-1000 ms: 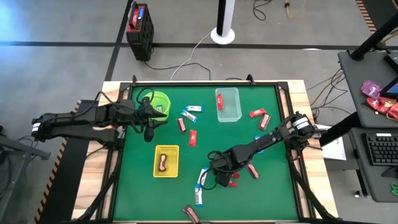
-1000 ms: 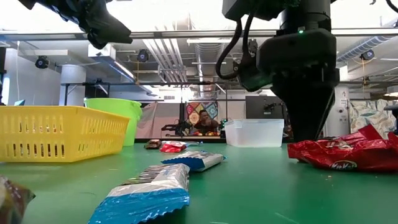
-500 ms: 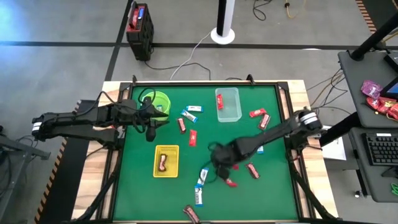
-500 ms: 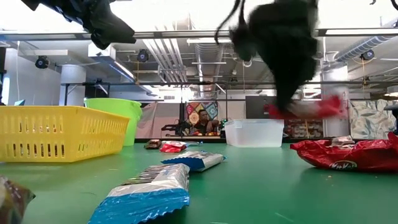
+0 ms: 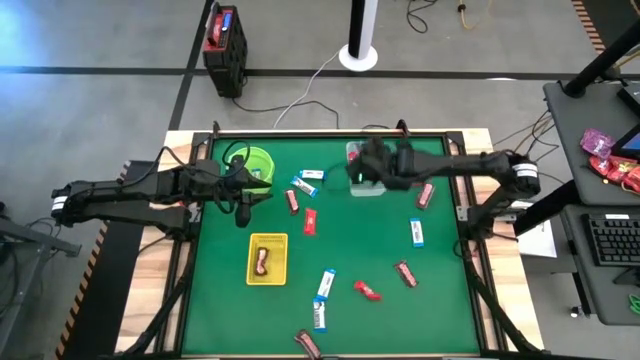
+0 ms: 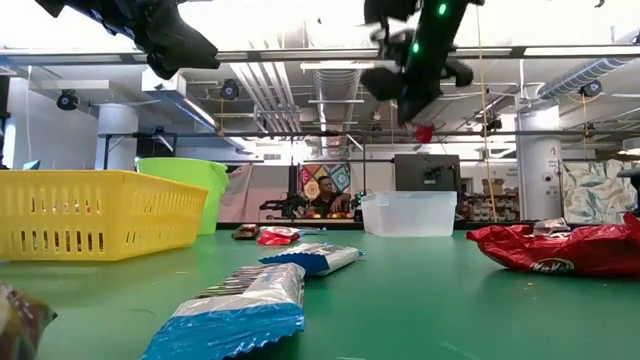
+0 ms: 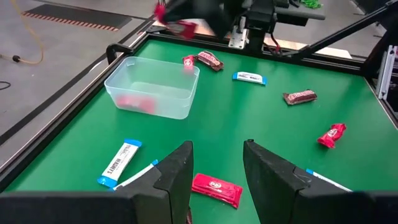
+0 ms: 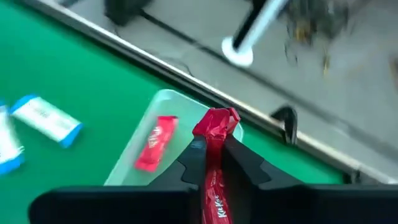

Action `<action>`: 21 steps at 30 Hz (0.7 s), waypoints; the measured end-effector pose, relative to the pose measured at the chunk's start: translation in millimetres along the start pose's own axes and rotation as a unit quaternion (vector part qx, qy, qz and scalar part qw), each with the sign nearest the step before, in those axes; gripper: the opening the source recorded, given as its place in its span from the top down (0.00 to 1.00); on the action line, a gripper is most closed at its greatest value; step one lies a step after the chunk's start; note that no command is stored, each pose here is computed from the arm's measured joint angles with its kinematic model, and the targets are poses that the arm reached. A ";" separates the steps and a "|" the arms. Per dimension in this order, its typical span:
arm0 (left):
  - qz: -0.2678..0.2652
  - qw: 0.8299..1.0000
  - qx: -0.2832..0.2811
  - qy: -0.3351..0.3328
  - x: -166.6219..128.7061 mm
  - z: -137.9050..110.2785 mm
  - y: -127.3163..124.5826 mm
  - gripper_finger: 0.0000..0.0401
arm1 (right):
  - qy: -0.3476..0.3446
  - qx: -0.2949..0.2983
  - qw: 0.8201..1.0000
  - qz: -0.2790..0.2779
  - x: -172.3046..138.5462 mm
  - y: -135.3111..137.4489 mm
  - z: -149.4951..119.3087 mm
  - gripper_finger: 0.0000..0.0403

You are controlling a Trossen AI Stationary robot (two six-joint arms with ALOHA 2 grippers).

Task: Sort candy by brand, put in halloween buckets
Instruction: Put the red chocolate into the transparent bin, then put the brown chocolate into the yellow bin

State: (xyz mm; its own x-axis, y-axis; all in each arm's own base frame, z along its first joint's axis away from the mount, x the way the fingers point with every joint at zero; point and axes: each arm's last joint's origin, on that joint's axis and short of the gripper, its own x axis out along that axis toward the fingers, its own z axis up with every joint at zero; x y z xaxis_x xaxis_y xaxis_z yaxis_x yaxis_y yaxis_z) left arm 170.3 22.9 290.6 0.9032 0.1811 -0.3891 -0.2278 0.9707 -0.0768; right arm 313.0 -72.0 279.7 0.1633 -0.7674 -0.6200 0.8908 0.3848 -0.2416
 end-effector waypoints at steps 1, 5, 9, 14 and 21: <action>0.000 1.000 0.000 0.000 0.0 0.0 0.1 0.69 | 0.016 0.015 1.000 0.004 9.5 -3.9 3.2 0.90; 0.000 1.000 0.000 0.001 0.2 -0.1 0.0 0.69 | 0.085 0.029 0.995 0.042 46.9 -10.0 7.2 0.82; 0.001 1.000 0.000 0.006 2.0 -0.8 0.0 0.69 | 0.121 0.024 0.990 0.070 67.3 -9.9 7.2 0.74; 0.001 1.000 -0.002 0.014 5.7 -2.0 -0.2 0.69 | 0.124 0.009 0.990 0.062 68.9 -10.0 5.5 0.67; 0.002 0.999 -0.013 0.030 10.6 -4.8 -0.7 0.69 | 0.180 -0.021 0.965 0.188 23.7 0.2 -4.8 0.63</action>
State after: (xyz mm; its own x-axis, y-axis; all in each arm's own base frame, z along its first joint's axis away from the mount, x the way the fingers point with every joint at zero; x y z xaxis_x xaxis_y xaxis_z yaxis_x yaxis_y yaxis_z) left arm 178.3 23.4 282.2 0.8791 0.1744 -0.4436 -0.2410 0.9656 -0.0980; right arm 315.0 -87.7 261.4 0.3079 -0.3444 -0.8869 0.7778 0.6280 0.0261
